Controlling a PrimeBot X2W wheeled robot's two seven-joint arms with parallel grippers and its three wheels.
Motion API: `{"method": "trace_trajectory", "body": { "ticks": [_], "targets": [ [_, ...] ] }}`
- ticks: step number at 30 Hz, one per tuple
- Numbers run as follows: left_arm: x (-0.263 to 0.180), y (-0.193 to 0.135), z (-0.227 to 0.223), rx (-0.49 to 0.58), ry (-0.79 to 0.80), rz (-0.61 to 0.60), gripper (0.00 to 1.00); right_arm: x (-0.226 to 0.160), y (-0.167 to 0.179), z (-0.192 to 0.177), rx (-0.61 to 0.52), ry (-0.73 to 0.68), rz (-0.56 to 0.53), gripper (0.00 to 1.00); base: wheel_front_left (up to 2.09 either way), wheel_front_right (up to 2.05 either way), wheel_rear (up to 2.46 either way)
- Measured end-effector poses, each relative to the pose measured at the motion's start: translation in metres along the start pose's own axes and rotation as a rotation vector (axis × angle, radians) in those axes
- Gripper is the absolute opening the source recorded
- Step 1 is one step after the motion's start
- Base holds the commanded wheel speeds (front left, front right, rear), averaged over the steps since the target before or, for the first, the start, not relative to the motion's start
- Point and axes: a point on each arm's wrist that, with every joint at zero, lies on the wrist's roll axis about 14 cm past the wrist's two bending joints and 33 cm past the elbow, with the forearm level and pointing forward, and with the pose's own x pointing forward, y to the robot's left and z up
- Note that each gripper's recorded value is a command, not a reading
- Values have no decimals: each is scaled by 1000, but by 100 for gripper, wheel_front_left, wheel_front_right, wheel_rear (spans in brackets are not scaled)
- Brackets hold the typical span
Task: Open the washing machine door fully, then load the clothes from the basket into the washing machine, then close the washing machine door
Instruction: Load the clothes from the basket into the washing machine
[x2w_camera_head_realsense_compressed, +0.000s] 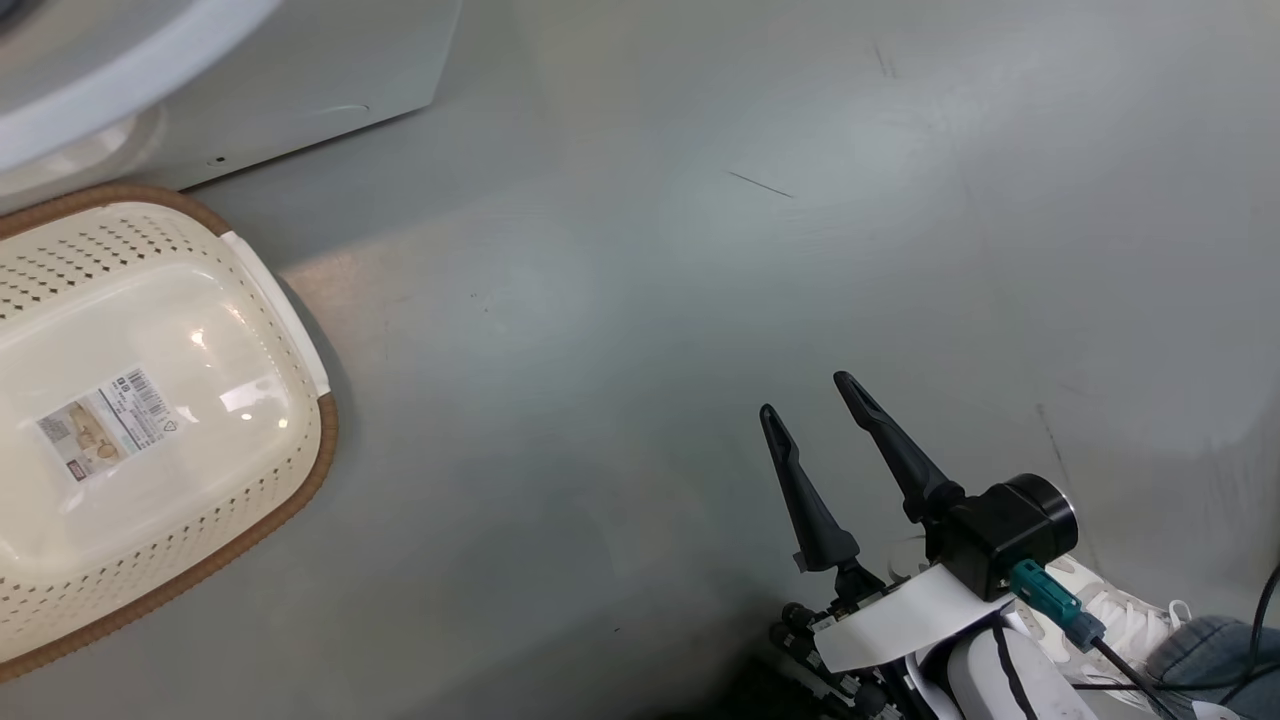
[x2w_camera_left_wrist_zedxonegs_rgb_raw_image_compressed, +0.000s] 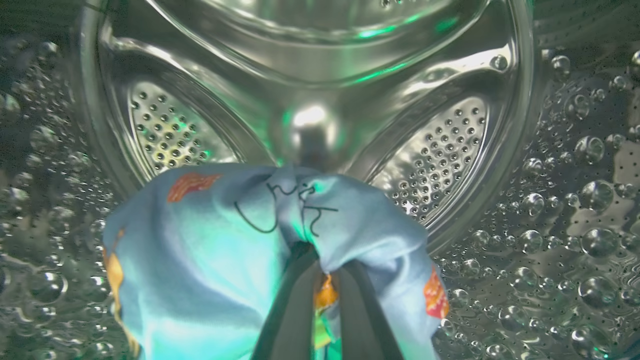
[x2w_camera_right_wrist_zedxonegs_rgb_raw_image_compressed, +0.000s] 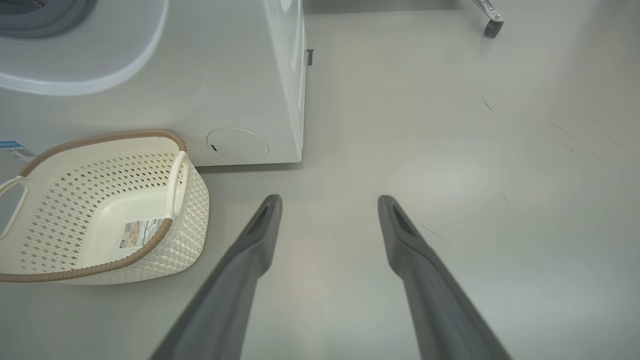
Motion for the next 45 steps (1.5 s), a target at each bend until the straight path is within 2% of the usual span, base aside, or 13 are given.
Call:
{"method": "trace_trajectory", "body": {
  "ticks": [5, 14, 21, 22, 24, 25, 26, 27, 36, 45],
  "targets": [
    [10, -1, -6, -13, -20, -7, 0, -3, -7, -8, 1, 28, -33, 100, 0, 0, 0],
    [25, 10, 41, -10, -215, 15, 0, -2, -8, -9, 13, 31, -43, 100, 1, 1, 1],
    [22, 16, -10, 55, -32, 23, 0, -1, -6, -9, 20, 31, -38, 100, 0, 0, 0],
    [19, 17, -20, 66, 9, 23, 2, -1, -6, -8, 23, 28, -38, 100, 0, 0, 0],
    [15, 17, -30, 86, 45, 20, 38, -1, -6, -7, 24, 25, -37, 100, 0, 0, 0],
    [15, 18, -35, 90, 70, 21, 51, -1, -5, -7, 24, 23, -36, 100, 0, 0, 0],
    [14, 18, -35, 109, 77, 17, 85, -2, -5, -7, 24, 23, -36, 100, 0, 0, 0],
    [14, 19, -35, 131, 83, 19, 100, -2, -5, -7, 24, 23, -35, 100, 0, 0, 0],
    [-9, 22, -67, 204, 288, 48, 100, -5, -4, 7, 22, -23, -28, 100, 0, 0, 0],
    [-25, -8, -50, 143, 288, 39, 100, -7, -4, 25, 7, -84, -14, 100, 0, 0, 0]
  ]
}}
